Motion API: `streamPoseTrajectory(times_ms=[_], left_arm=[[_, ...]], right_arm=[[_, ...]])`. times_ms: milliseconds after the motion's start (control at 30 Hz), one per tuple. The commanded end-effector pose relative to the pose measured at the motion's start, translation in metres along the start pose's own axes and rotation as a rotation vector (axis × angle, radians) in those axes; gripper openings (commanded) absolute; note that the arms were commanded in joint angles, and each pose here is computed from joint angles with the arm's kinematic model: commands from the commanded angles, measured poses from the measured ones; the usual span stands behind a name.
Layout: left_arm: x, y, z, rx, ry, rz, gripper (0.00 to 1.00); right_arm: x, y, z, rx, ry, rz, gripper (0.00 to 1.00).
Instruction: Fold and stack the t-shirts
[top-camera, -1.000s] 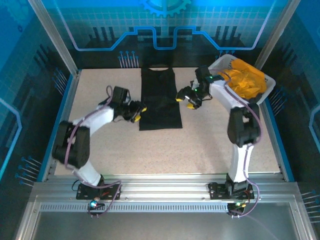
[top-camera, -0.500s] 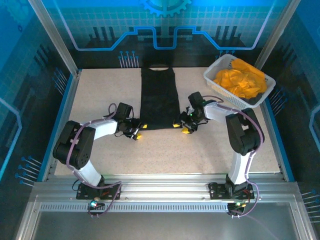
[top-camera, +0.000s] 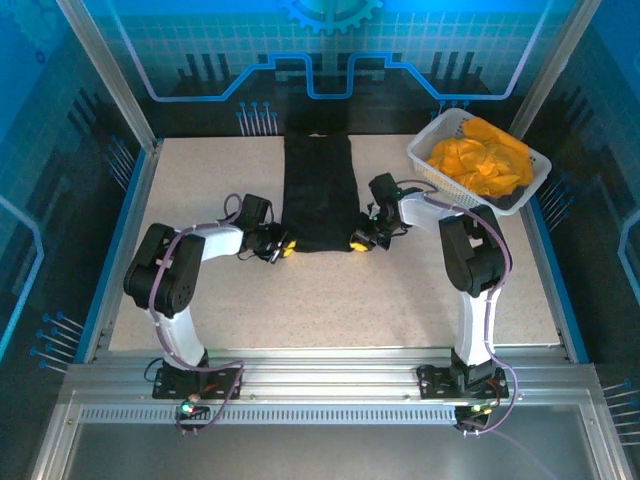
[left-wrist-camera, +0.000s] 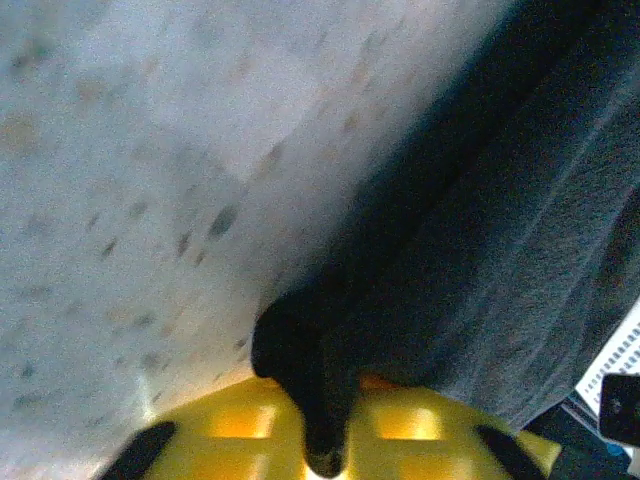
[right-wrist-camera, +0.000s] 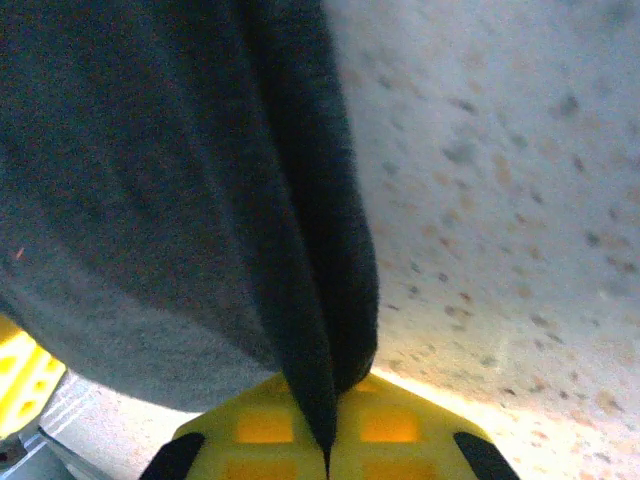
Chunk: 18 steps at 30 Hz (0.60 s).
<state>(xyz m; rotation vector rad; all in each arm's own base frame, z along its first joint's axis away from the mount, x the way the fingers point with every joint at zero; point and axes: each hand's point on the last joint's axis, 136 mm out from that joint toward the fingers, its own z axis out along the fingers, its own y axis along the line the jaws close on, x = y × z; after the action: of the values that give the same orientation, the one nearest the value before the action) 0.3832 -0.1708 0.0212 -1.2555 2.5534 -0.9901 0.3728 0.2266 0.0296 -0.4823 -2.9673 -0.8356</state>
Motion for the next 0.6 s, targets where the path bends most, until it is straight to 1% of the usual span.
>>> streamPoseTrajectory(times_ms=[0,133,300,400,467,567], left_arm=[[-0.022,-0.035,-0.013,0.104,-0.093,0.073,0.0],[-0.022,-0.061,-0.041,0.172,-0.115,0.086,0.0],[-0.02,-0.112,-0.099,0.339,-0.176,0.113,0.0],[-0.011,-0.133,-0.13,0.42,-0.197,0.144,0.0],[-0.004,-0.131,-0.136,0.431,-0.176,0.127,0.0],[0.012,-0.103,-0.126,0.393,-0.107,0.095,0.0]], right_arm=[[-0.008,0.012,-0.013,-0.01,-0.023,-0.041,0.0],[-0.013,0.036,-0.04,-0.061,-0.062,-0.079,0.0],[-0.02,0.065,-0.097,-0.138,-0.171,-0.096,0.0],[-0.019,0.08,-0.128,-0.167,-0.231,-0.118,0.0],[-0.013,0.082,-0.136,-0.173,-0.228,-0.118,0.0],[0.005,0.075,-0.129,-0.168,-0.183,-0.103,0.0]])
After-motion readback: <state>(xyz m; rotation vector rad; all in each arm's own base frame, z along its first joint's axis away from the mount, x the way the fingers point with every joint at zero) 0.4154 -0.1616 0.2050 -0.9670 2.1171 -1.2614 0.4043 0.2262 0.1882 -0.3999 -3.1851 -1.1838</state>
